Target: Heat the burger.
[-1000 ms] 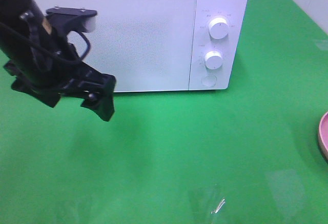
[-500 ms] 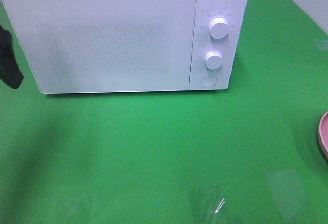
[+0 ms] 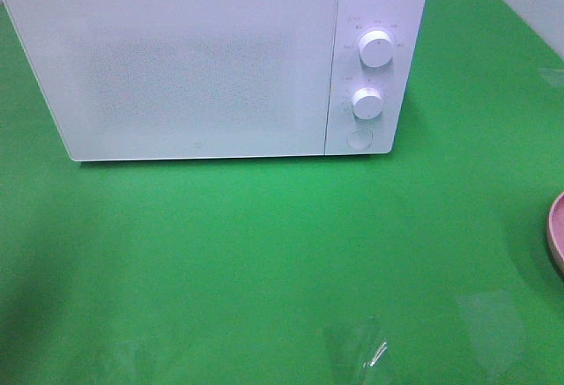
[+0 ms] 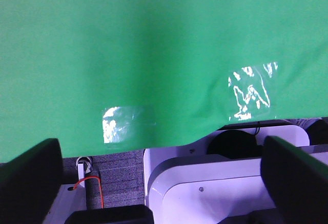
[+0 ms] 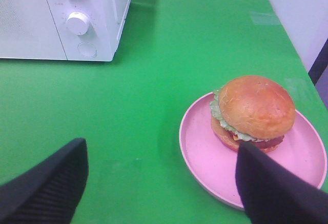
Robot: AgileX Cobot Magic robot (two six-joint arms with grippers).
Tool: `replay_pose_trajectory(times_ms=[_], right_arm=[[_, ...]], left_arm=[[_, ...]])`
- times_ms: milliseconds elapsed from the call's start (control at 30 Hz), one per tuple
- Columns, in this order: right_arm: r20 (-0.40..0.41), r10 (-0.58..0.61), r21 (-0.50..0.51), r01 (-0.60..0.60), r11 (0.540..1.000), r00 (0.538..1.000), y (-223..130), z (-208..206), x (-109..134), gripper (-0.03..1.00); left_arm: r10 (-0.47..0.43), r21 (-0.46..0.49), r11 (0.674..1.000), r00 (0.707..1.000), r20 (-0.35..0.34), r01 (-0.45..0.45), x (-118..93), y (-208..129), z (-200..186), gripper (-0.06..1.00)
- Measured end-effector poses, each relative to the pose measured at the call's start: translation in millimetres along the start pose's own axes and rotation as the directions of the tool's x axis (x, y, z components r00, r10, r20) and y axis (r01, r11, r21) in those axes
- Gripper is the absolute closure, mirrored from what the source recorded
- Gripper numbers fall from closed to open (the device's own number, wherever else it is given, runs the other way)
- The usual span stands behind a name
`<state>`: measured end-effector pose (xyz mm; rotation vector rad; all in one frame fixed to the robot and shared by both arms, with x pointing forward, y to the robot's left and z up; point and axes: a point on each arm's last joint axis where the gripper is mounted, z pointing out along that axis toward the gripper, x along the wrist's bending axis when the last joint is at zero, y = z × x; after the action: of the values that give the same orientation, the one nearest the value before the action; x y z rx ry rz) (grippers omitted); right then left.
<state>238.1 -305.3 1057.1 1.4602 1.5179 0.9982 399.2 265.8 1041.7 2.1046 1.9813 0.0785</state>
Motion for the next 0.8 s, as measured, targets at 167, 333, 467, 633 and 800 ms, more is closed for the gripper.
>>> replay_pose_trajectory(times_ms=[167,333,467,633,800], right_arm=[[0.0,0.0,0.0,0.0,1.0,1.0,0.0,0.0,0.0,0.21],[0.0,0.0,0.0,0.0,1.0,1.0,0.0,0.0,0.0,0.21],[0.0,0.0,0.0,0.0,1.0,1.0,0.0,0.0,0.0,0.21],[0.0,0.0,0.0,0.0,1.0,1.0,0.0,0.0,0.0,0.21],[0.0,0.0,0.0,0.0,1.0,1.0,0.0,0.0,0.0,0.21]], left_arm=[[0.021,-0.07,0.997,1.0,-0.016,-0.022,5.5,-36.0,-5.4,-0.04],[0.038,-0.186,0.982,0.999,-0.029,-0.042,10.3,-64.4,-7.7,-0.04],[0.048,-0.291,0.955,0.998,-0.029,-0.055,12.1,-82.3,-14.4,-0.04],[0.077,-0.402,0.91,0.995,-0.067,-0.097,15.5,-96.5,-26.6,-0.04],[0.103,-0.493,0.858,0.988,-0.113,-0.146,18.9,-110.3,-36.2,-0.04]])
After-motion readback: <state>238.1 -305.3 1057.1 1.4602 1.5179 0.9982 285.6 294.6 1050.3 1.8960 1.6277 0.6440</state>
